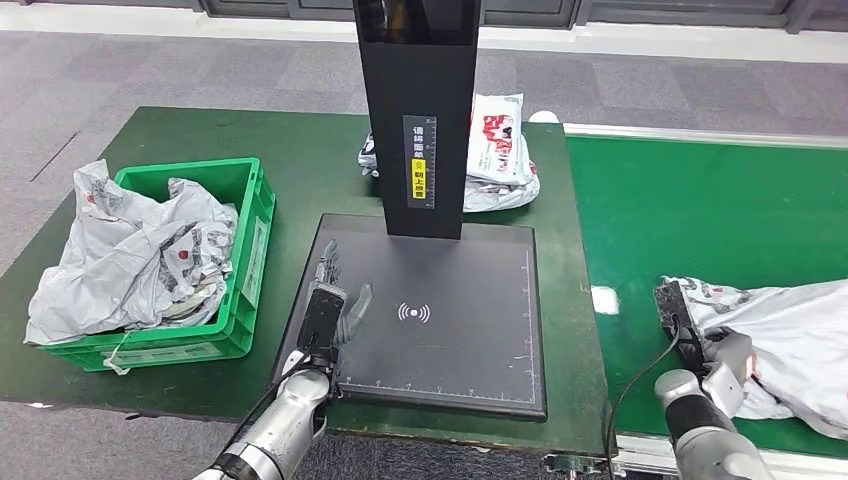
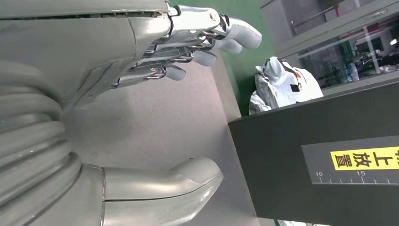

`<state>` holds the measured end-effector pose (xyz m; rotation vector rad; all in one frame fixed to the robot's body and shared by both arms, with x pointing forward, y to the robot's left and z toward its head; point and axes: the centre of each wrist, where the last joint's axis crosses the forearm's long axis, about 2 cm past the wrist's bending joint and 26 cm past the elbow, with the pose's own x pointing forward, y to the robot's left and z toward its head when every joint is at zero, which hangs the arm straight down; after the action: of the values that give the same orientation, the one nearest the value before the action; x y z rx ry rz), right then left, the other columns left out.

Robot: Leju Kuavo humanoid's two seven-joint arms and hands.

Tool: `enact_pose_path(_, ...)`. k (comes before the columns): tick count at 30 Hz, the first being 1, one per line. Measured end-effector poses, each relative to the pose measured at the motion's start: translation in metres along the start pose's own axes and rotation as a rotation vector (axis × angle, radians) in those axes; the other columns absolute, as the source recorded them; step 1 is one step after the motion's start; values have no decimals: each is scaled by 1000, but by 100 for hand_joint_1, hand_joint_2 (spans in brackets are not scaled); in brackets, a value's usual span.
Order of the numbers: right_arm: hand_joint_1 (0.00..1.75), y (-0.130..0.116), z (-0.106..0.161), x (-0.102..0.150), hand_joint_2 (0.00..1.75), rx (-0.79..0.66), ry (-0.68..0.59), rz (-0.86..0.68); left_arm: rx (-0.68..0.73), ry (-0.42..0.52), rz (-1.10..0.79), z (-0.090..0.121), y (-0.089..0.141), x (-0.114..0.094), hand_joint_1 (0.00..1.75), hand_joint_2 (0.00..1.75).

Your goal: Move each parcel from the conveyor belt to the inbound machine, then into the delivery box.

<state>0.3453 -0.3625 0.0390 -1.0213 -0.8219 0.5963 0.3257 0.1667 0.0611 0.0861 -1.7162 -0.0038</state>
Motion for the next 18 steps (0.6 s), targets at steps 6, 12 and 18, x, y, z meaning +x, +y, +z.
enact_pose_path(6, 175, -3, 12, 45, 175, -60, -247, -230, 3, -2, 5, 0, 3, -1, 0, 175)
enact_pose_path(12, 175, -7, 34, 77, 175, -86, -458, -339, -2, -19, -17, -1, 4, -1, 0, 175)
enact_pose_path(18, 175, -10, 82, 133, 175, -65, -699, -348, 0, -40, -39, -7, 2, 4, 0, 175)
